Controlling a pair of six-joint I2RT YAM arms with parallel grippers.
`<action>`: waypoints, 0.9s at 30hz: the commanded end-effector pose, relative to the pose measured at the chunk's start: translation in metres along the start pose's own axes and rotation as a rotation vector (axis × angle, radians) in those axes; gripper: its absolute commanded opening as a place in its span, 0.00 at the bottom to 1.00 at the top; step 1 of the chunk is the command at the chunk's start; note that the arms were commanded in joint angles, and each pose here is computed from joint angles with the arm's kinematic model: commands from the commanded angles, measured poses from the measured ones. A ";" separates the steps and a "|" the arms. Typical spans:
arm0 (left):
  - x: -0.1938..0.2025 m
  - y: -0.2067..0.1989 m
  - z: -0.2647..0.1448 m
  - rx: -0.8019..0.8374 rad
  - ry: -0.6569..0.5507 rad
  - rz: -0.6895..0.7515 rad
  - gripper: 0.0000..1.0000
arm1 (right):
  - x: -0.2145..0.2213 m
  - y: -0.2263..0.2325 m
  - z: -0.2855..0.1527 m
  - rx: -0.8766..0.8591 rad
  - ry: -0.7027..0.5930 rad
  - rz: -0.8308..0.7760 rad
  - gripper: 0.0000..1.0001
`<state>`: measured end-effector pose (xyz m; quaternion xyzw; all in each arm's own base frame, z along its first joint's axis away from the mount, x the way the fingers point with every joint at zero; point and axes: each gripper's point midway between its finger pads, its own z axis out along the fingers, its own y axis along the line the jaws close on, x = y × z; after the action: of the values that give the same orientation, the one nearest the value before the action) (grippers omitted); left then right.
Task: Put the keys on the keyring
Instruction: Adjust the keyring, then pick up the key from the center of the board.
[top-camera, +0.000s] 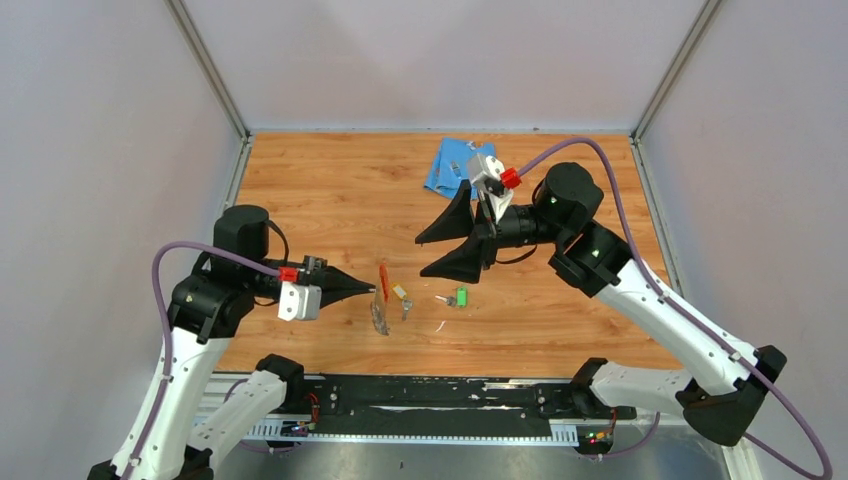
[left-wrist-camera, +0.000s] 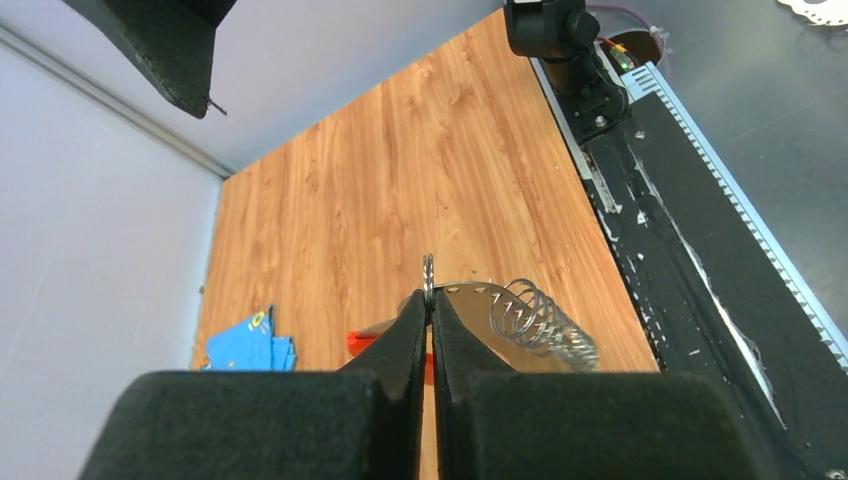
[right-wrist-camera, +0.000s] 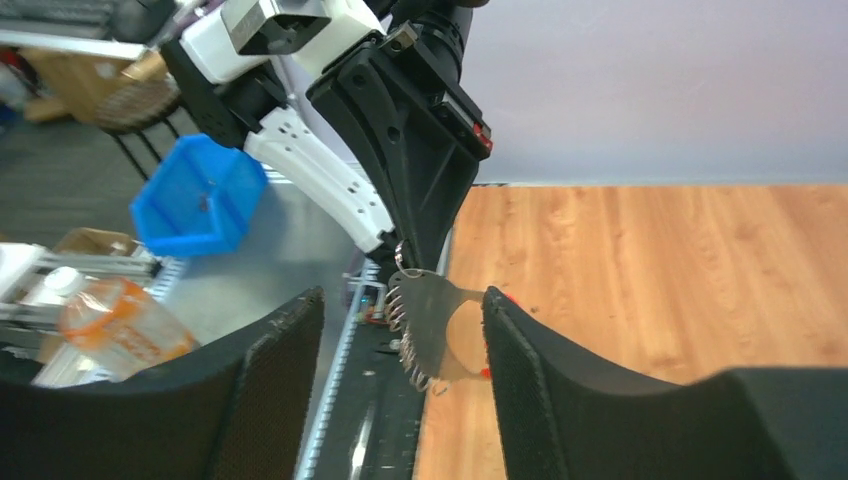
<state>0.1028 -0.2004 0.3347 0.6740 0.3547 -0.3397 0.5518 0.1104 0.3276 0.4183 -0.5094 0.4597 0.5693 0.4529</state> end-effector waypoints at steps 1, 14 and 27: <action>-0.002 -0.004 0.001 0.011 -0.014 0.037 0.00 | -0.006 0.014 -0.005 -0.105 0.008 0.178 0.66; 0.009 -0.008 -0.001 -0.006 0.023 0.043 0.00 | 0.082 -0.074 -0.027 0.381 0.225 0.220 0.39; 0.036 -0.018 -0.005 -0.049 0.116 -0.027 0.00 | 0.268 -0.130 -0.025 0.549 0.552 0.143 0.47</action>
<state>0.1062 -0.1918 0.3026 0.6774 0.3868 -0.3045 0.5466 0.2075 0.3169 0.1612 -0.4303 0.7591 0.3347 0.3556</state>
